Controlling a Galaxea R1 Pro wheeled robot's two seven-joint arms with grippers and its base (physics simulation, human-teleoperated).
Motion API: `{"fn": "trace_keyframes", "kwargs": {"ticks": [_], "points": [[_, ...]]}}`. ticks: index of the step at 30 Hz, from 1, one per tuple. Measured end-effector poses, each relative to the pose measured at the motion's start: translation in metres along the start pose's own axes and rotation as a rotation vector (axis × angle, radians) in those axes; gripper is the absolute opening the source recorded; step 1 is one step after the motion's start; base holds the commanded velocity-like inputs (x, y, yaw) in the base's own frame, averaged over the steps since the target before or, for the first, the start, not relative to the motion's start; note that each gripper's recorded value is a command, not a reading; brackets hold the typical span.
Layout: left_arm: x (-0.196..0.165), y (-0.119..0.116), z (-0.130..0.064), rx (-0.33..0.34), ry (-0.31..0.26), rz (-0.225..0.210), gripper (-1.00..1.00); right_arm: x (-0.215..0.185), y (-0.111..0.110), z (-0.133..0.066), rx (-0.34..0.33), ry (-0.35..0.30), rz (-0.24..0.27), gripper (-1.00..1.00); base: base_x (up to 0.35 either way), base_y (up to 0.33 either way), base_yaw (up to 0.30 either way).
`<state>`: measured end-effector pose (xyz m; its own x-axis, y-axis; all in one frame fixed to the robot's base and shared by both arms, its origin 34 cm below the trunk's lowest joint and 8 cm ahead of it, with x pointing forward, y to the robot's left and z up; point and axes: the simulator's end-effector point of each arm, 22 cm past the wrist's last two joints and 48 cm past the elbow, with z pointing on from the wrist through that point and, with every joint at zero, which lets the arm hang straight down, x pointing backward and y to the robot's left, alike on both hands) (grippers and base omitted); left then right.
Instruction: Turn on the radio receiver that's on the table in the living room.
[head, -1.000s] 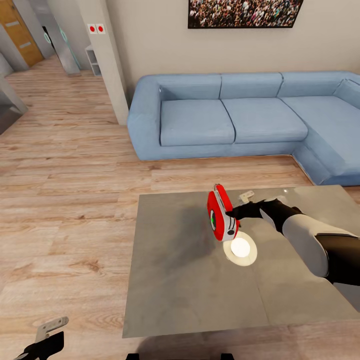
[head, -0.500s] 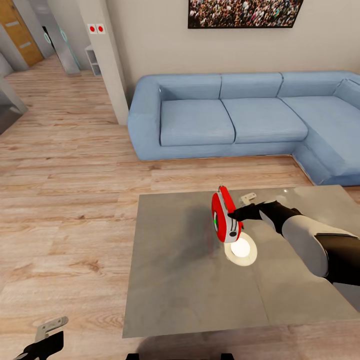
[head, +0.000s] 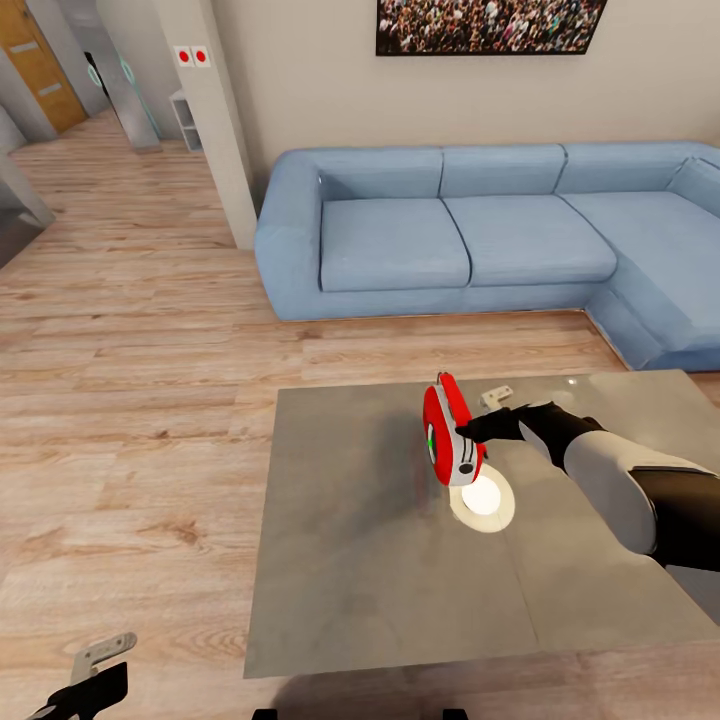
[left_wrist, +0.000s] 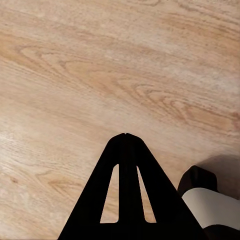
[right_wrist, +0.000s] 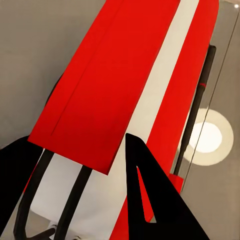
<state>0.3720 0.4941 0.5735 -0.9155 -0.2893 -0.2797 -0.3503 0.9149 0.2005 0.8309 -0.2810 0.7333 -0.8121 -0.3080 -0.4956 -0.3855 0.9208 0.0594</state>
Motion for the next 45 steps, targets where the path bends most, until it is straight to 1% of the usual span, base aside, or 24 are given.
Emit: {"fn": "trace_keyframes", "kwargs": {"ticks": [22, 27, 37, 45], "points": [[0.0009, -0.0004, 0.0, 0.0, 0.004, -0.001, -1.0, 0.0035, 0.0018, 0.001, -0.005, 0.001, 0.0, -1.0, 0.0, 0.0, 0.0], [0.0004, -0.0019, 0.0047, 0.0, 0.003, -0.001, -1.0, 0.0044, 0.0007, 0.0057, -0.004, 0.0, 0.0, -1.0, 0.0, 0.0, 0.0], [0.0007, -0.0022, 0.0056, 0.0, 0.004, -0.001, -1.0, -0.0026, 0.002, 0.0073, -0.008, -0.056, -0.023, -1.0, 0.0, 0.0, 0.0], [0.0006, -0.0022, 0.0056, 0.0, 0.004, -0.001, -1.0, -0.0024, 0.0025, 0.0076, -0.009, -0.06, -0.028, -1.0, 0.0, 0.0, 0.0]]}}
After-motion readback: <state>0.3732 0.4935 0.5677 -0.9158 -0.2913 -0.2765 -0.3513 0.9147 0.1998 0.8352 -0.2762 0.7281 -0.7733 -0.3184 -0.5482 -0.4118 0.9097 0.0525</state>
